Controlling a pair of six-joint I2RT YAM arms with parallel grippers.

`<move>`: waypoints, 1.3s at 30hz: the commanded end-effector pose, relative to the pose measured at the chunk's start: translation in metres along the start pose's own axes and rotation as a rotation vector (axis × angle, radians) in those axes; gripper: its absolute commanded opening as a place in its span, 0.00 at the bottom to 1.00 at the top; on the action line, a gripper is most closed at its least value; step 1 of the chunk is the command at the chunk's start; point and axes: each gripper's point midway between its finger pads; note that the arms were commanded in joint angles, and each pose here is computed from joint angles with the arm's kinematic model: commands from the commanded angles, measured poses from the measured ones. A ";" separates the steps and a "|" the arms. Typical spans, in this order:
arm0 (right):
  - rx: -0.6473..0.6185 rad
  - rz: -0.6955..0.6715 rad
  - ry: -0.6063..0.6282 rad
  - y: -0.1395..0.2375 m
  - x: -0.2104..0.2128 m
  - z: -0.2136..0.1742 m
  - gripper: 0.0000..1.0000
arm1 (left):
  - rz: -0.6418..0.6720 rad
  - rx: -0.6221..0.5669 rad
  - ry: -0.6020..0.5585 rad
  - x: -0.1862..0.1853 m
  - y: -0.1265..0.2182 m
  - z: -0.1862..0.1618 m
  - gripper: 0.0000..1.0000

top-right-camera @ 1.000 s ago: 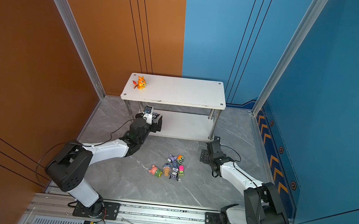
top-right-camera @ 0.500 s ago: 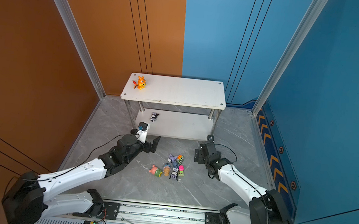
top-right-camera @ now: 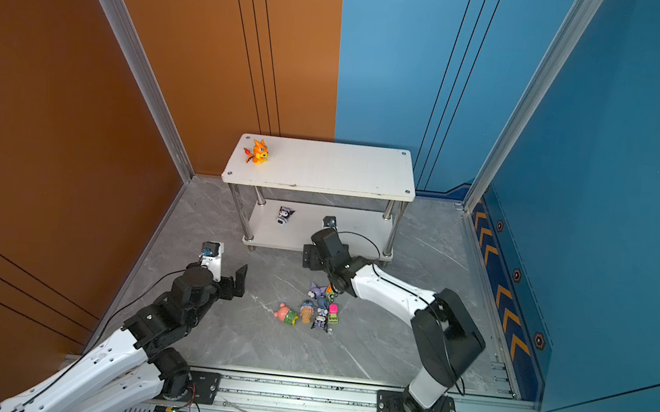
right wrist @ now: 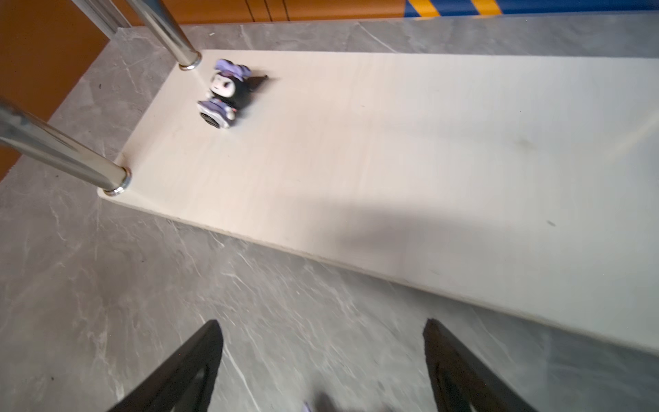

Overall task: Place and organize the plastic toys onto the shelf
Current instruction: 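Withdraw the left gripper from the shelf while the right arm reaches toward it, then reach the right gripper under the top shelf and close on the Kuromi figure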

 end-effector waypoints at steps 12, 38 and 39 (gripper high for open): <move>0.016 0.046 -0.038 -0.107 0.077 0.024 0.85 | 0.030 0.080 0.042 0.013 -0.004 -0.035 0.98; 0.084 -0.061 0.008 -0.155 0.083 0.025 0.74 | 0.019 0.090 0.079 0.017 -0.014 -0.043 0.98; 0.085 -0.052 0.004 -0.157 0.084 0.025 0.73 | 0.019 0.091 0.080 0.017 -0.014 -0.043 0.98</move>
Point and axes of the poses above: each gripper's point midway between its finger pads, its own y axis back along the fingers, its own x axis along the line the jaws close on, z = x × y, and after that the axes turned 9 degrees about -y, right-handed
